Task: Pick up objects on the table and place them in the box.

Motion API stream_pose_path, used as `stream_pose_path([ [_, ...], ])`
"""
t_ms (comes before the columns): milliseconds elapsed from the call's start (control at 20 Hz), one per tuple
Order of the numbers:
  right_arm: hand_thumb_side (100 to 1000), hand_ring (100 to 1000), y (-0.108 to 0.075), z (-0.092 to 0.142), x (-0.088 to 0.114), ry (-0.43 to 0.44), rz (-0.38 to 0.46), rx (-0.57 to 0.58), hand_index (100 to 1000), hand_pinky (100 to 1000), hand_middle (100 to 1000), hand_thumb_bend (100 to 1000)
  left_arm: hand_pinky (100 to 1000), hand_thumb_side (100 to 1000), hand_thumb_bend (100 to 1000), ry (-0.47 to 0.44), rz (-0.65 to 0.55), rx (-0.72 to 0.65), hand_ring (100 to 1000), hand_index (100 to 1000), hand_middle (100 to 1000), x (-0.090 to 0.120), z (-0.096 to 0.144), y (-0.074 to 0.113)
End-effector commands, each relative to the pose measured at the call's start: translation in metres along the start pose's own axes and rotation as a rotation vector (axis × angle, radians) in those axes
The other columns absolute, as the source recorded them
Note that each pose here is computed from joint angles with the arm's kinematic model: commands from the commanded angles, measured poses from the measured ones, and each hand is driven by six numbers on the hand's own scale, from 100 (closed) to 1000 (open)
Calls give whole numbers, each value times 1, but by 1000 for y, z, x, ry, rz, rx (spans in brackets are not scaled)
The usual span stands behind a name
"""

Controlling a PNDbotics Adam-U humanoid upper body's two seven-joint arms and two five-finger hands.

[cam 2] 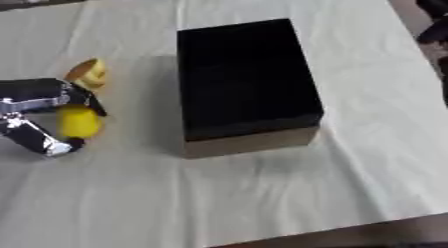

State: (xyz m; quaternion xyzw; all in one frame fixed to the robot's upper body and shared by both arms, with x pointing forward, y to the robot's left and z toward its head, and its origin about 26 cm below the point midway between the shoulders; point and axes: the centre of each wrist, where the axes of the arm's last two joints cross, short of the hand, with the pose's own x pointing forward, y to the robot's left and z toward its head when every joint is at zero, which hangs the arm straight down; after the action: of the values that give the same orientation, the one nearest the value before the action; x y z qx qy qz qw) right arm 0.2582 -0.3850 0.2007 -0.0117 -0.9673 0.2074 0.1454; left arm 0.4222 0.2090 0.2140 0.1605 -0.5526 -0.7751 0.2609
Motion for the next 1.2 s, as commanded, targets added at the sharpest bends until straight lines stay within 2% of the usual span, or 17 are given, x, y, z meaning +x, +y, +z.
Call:
stream_pose_path([
  [50,432,956,-3,-6,4,-20,7,14,883,979,576,100,691,100,248,-16,-114,-33,748,799,678,-2,14,16],
  [250,427,955,-3,-5,5,-18,7,12,883,979,577,100,686,100,225,-50,-154,21,751,799,680,6,17,29],
  [500,416,954,-4,-4,5,-20,8,10,882,977,578,100,685,100,223,-143,-228,108,750,801,682,30,20,60],
  [750,416,954,-4,-4,5,-21,8,10,882,977,578,100,685,100,223,-153,-230,112,750,801,682,35,22,65],
  [800,357,947,-5,-5,5,-24,9,9,881,969,585,100,686,100,274,-158,-233,115,736,806,614,36,21,66],
  [950,253,937,-13,-10,8,-62,21,-1,877,955,596,100,690,100,292,-235,-313,191,728,808,615,59,13,88],
  [1100,128,924,-25,-17,14,-111,48,-2,873,937,607,100,699,100,329,-250,-355,241,681,812,623,69,1,109],
  [1200,100,920,-32,-20,18,-141,66,-3,872,932,609,100,700,100,352,-243,-359,276,658,810,624,72,-8,123],
])
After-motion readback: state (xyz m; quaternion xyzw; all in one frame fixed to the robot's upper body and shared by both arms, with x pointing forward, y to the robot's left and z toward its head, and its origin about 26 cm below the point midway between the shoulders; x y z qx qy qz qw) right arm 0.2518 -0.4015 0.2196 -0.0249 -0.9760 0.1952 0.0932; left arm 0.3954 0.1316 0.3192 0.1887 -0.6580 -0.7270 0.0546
